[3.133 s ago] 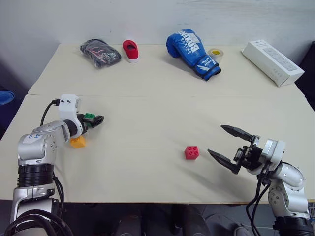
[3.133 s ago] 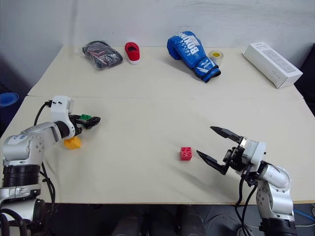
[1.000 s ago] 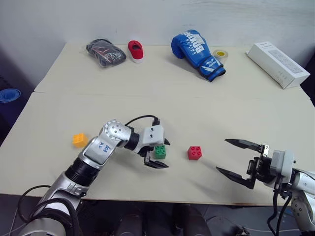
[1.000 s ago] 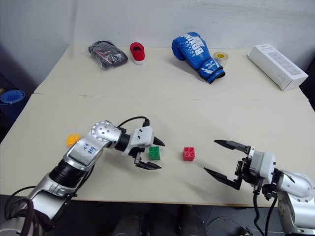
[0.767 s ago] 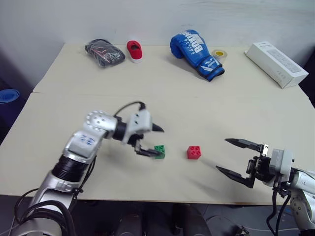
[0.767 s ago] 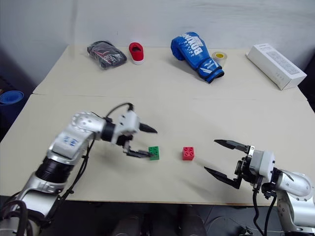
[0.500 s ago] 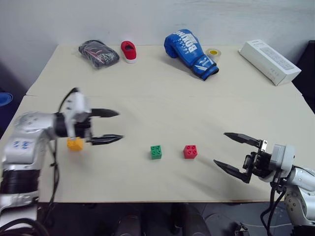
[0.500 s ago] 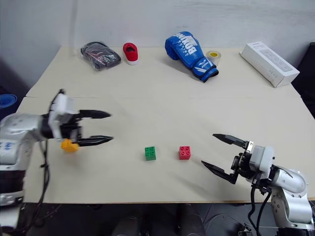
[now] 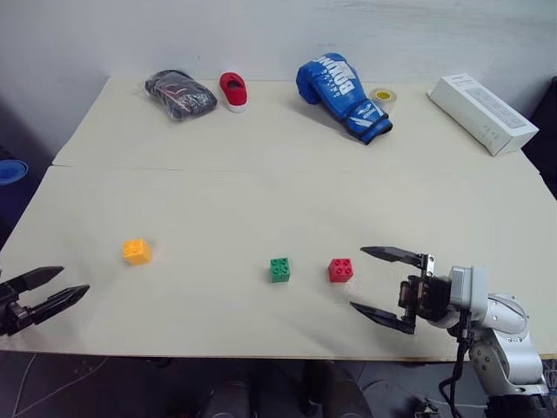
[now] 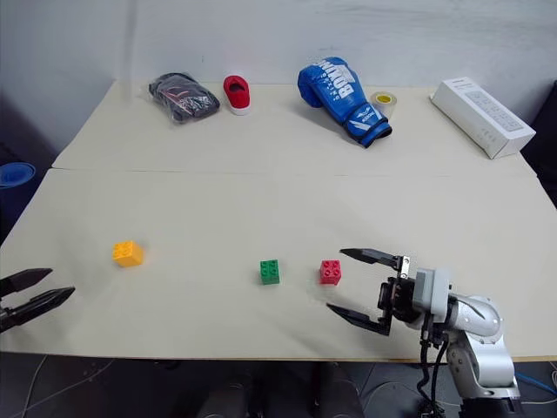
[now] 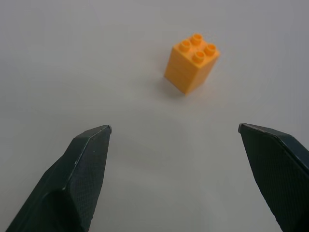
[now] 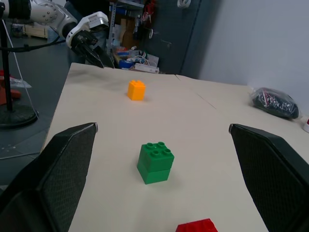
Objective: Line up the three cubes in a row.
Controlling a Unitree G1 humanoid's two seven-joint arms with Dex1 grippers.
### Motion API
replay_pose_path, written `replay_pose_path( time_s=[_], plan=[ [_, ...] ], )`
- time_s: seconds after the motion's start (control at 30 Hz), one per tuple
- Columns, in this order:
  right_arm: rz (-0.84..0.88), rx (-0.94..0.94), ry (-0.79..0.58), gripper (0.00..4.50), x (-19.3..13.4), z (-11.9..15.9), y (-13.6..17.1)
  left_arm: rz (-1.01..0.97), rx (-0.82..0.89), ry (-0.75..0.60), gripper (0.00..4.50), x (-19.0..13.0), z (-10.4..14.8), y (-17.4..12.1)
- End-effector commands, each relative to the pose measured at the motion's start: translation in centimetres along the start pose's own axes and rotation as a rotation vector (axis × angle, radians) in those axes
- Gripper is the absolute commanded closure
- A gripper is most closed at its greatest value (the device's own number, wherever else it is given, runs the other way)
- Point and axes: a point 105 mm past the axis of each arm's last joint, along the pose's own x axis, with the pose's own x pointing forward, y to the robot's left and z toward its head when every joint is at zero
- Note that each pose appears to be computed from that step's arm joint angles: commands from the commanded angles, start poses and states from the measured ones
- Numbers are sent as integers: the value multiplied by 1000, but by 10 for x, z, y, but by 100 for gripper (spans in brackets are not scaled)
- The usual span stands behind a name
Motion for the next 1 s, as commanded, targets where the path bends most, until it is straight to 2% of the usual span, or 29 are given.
replay_pose_path(
  time_s=[0.03,0.23,0.43,0.57,0.67,0.9,1.0],
  plan=[
    [14,-32,-25,0,5,10,-1,-50,111,-54,9,17,20,-8],
    [2,-24,-4,0,4,9,-4,-127,223,-52,9,50,28,-7],
    [-15,-33,29,0,1,11,-7,-237,346,53,9,75,25,-2],
    [-36,-38,43,0,-1,12,-8,-270,391,78,9,83,29,5],
    [-50,-36,50,0,-3,11,-8,-305,413,82,66,88,32,4],
    [-70,-32,56,0,-4,10,-8,-379,434,128,296,91,32,1],
    [-73,-35,56,0,-6,10,-9,-453,455,124,302,94,37,-9]
  ],
)
